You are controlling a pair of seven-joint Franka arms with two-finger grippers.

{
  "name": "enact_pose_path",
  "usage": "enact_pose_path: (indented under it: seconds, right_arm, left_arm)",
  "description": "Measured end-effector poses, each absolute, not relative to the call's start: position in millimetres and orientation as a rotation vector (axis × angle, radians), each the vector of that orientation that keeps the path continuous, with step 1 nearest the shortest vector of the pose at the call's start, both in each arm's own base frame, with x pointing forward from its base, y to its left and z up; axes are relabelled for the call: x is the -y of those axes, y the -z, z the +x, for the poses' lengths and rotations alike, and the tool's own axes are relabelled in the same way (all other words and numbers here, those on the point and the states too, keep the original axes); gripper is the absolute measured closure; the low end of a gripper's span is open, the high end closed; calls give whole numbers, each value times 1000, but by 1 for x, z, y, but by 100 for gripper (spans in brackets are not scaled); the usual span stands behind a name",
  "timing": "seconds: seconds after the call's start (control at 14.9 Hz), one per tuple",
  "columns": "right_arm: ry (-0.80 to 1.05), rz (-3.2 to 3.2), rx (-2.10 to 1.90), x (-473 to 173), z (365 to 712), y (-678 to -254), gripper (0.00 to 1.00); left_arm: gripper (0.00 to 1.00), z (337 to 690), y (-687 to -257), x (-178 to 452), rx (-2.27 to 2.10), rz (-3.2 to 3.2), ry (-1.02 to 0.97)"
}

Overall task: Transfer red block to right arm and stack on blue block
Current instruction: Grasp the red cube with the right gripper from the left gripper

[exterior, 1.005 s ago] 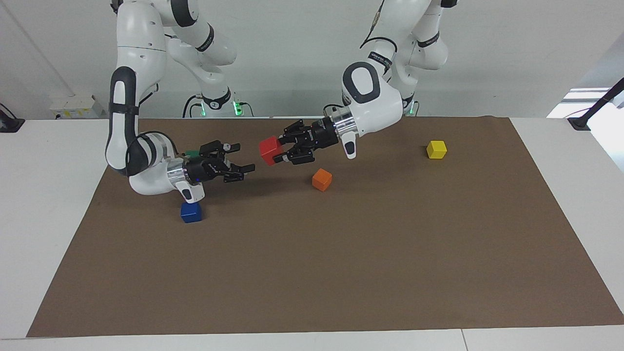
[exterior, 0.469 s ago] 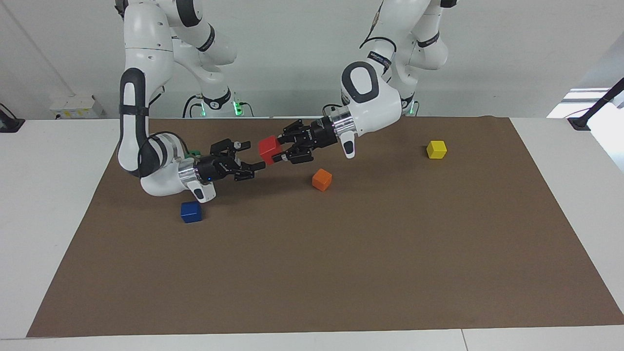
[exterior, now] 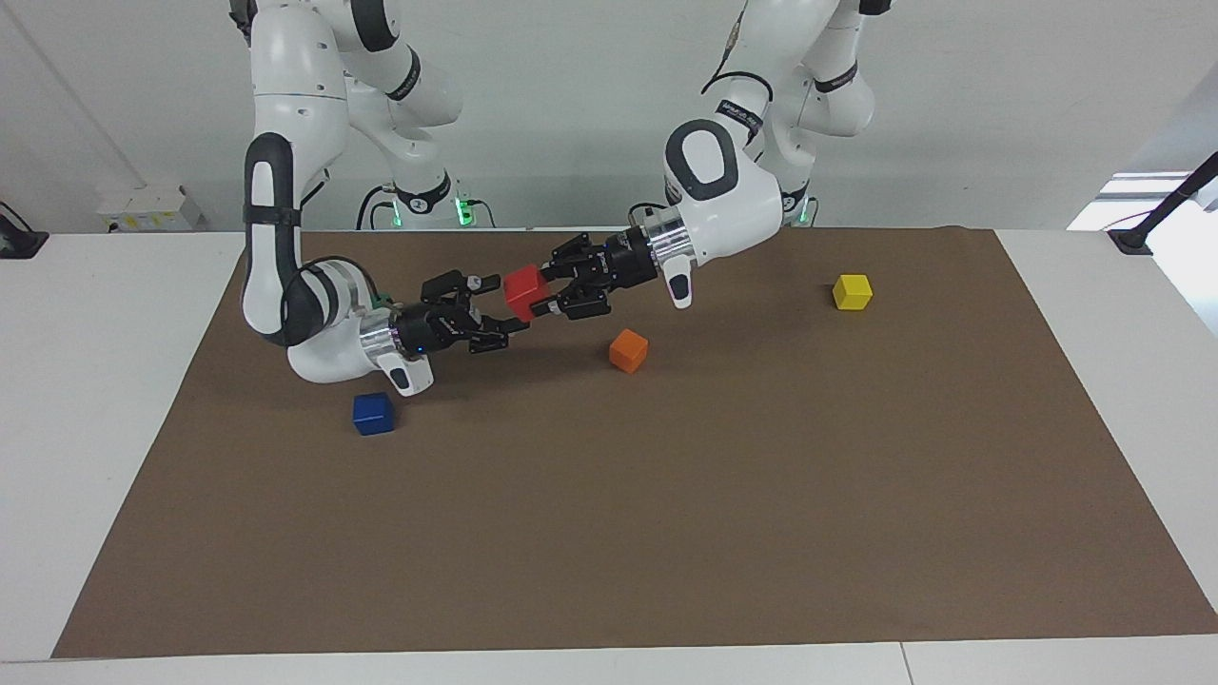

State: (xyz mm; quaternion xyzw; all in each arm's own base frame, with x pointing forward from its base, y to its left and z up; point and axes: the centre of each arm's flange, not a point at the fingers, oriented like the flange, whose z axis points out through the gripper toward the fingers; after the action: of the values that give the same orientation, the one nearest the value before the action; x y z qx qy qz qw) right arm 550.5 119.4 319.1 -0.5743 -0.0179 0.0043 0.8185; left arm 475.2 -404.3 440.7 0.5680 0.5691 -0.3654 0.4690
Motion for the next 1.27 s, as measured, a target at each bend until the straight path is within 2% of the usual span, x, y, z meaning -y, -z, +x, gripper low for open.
enact_pose_path:
  seconds: [0.2, 0.34, 0.47, 0.6, 0.74, 1.27]
  right_arm:
    - [-6, -1217, 36, -123, 551, -320, 0]
    - [0, -1221, 29, -123, 552, -319, 5]
    - [3, -1217, 27, -125, 552, -320, 26]
    - [5, -1210, 24, -129, 553, -320, 30]
    - [12, -1202, 20, -130, 554, -321, 45]
    - [11, -1201, 15, -130, 553, -320, 45]
  left_arm:
    - [45, 474, -441, 405, -1395, 1394, 896]
    - [45, 475, -441, 405, -1395, 1394, 896]
    - [45, 475, -440, 405, -1398, 1393, 893]
    - [45, 475, -439, 405, -1400, 1393, 892]
    - [45, 476, -437, 403, -1408, 1389, 888]
    - [45, 476, -436, 404, -1411, 1388, 890]
